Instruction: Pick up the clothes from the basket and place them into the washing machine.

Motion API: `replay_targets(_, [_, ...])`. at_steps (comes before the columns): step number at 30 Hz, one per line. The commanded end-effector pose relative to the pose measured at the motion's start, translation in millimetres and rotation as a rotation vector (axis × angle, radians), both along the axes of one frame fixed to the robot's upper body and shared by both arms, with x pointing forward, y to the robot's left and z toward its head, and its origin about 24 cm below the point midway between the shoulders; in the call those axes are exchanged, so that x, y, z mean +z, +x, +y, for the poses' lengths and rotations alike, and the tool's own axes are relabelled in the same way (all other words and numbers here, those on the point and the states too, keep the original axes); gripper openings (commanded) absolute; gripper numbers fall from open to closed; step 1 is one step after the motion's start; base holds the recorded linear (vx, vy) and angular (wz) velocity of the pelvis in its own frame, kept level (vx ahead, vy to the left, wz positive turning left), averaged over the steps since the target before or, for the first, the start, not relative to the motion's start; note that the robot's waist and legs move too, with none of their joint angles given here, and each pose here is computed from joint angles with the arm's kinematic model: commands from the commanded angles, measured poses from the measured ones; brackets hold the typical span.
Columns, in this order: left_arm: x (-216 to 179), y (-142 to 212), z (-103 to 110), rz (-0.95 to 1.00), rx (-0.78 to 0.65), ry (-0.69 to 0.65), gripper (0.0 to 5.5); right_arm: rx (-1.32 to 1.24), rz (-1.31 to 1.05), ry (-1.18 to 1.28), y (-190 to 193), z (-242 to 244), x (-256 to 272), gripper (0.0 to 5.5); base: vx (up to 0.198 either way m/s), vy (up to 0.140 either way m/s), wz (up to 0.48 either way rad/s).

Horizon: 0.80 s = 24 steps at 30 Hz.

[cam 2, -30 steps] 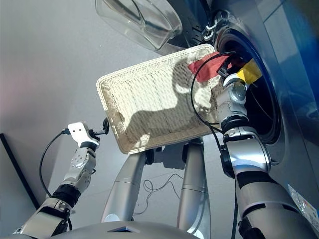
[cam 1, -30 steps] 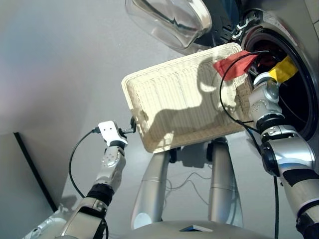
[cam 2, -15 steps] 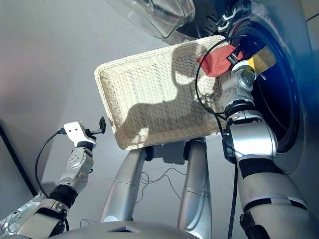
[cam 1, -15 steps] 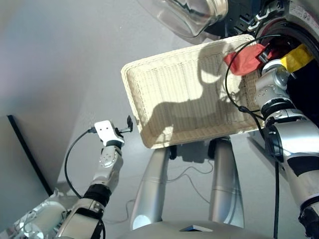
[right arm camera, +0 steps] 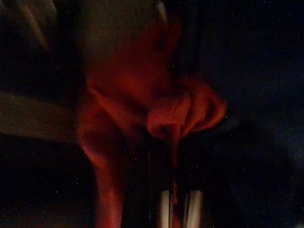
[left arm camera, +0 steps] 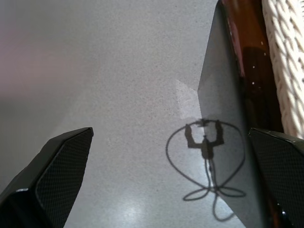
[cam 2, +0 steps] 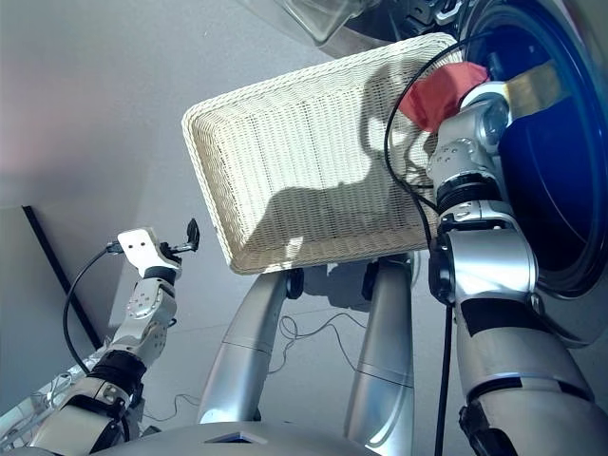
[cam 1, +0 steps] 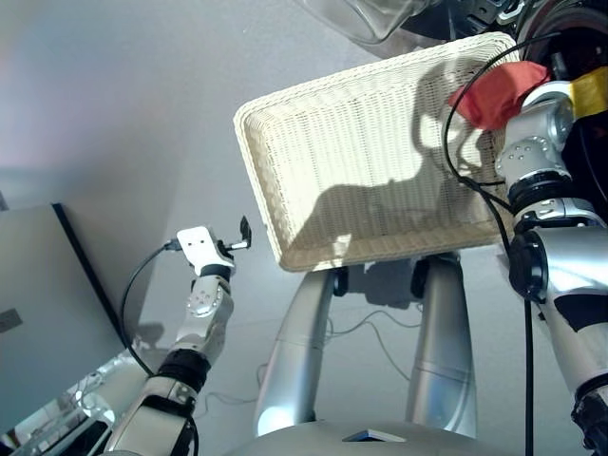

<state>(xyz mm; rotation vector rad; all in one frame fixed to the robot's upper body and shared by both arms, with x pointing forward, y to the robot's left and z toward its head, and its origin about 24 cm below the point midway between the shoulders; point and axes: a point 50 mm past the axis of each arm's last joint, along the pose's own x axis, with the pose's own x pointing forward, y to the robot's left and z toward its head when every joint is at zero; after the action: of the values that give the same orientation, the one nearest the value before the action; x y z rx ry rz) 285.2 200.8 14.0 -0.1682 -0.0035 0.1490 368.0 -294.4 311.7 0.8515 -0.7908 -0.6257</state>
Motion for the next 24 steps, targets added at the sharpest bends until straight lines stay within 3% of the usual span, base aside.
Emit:
replay_targets(1, [0.8, -5.6, 22.0, -0.03, 0.118, -0.011, 5.5, -0.298, -0.403, -0.025, -69.6, -33.2, 51.3, 0.0, 0.0, 0.0, 0.0])
replay_targets(6, [-3.5, -8.3, 16.5, -0.018, 0.072, 0.021, 5.5, -0.358, -0.222, 0.017, -58.9, -50.2, 18.1, 0.0, 0.0, 0.0, 0.0])
replay_targets(7, [-5.3, -9.0, 15.8, -0.009, 0.063, 0.027, 5.5, -0.333, -0.126, 0.01, -47.7, -50.4, 4.0, 5.5, 0.0, 0.0, 0.0])
replay_targets(11, [-2.6, -7.5, 21.2, -0.013, 0.067, 0.037, 5.5, -0.13, 0.2, -0.106, -4.2, -29.6, -46.9, 5.5, 0.0, 0.0, 0.0])
replay_targets(15, [-0.1, -9.2, 28.5, -0.016, 0.073, 0.043, 5.5, 0.052, 0.36, -0.22, 17.8, 2.5, -86.7, 5.5, -0.004, -0.013, 0.003])
replay_targets(24, [-12.9, -17.8, 40.1, 0.042, 0.097, 0.022, 5.5, 0.316, 0.542, -0.45, 27.1, 55.3, -152.1, 5.5, -0.001, -0.012, 0.012])
